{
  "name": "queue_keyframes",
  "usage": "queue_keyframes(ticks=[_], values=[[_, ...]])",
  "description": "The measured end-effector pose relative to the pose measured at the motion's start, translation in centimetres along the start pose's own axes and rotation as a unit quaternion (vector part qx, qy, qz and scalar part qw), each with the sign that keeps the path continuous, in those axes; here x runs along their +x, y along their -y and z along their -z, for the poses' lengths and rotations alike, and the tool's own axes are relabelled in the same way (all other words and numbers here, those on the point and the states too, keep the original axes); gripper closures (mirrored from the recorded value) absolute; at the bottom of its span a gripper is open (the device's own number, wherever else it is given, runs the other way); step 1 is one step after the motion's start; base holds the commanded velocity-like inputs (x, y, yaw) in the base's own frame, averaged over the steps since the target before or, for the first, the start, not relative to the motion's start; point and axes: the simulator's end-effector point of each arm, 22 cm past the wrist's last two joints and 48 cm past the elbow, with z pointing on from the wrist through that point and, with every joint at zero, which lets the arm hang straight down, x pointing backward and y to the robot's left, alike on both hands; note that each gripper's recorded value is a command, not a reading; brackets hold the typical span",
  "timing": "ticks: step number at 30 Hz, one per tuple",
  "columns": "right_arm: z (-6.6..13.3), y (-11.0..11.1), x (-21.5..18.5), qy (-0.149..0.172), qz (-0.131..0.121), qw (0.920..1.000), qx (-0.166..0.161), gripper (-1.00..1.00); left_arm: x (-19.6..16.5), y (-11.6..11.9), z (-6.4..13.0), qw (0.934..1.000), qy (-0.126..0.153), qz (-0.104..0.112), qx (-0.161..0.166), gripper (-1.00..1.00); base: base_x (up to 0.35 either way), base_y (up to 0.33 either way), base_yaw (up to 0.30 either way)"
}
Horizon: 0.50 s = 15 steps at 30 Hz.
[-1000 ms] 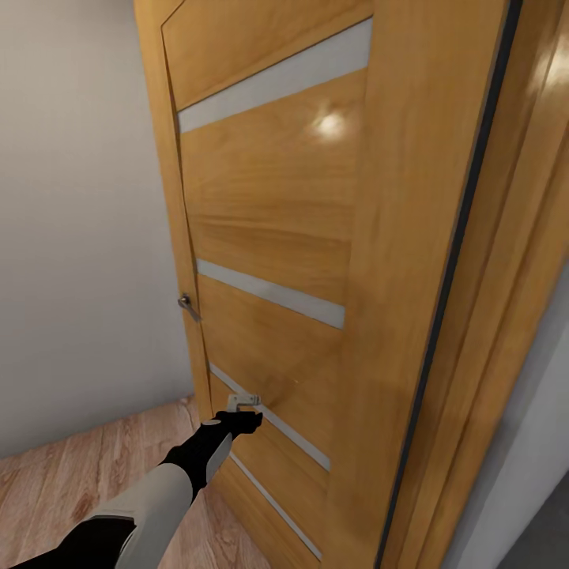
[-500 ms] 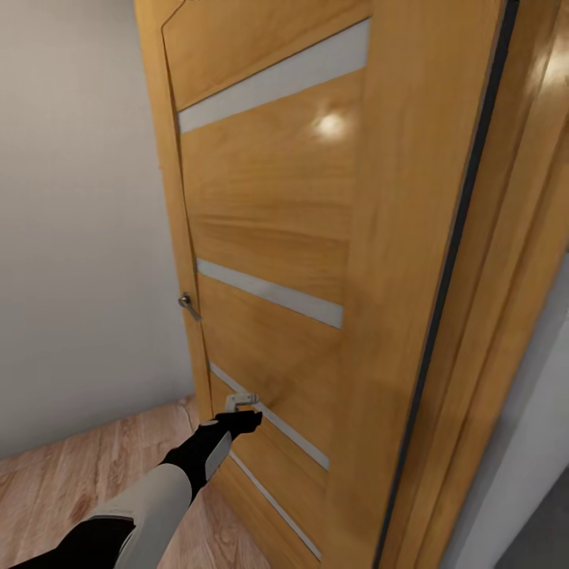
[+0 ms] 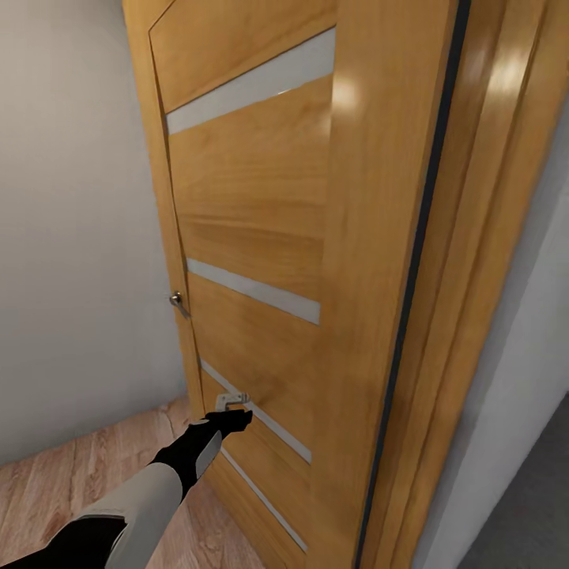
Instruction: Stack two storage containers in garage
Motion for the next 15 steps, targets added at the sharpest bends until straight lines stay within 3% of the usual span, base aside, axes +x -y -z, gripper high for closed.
queue_keyframes(ticks=[10, 15], values=[[0.0, -0.2, 0.0, 0.000, 0.000, 1.0000, -0.004, -1.00, 0.0, 0.1, 0.0, 1.0000, 0.000, 0.000, 0.001, -1.00, 0.008, 0.000, -0.003], [0.0, -0.2, 0.0, 0.000, 0.000, 1.0000, -0.004, -1.00, 0.4, 1.7, 0.1, 0.9999, -0.003, 0.000, 0.011, -1.00, 0.234, 0.000, 0.000]])
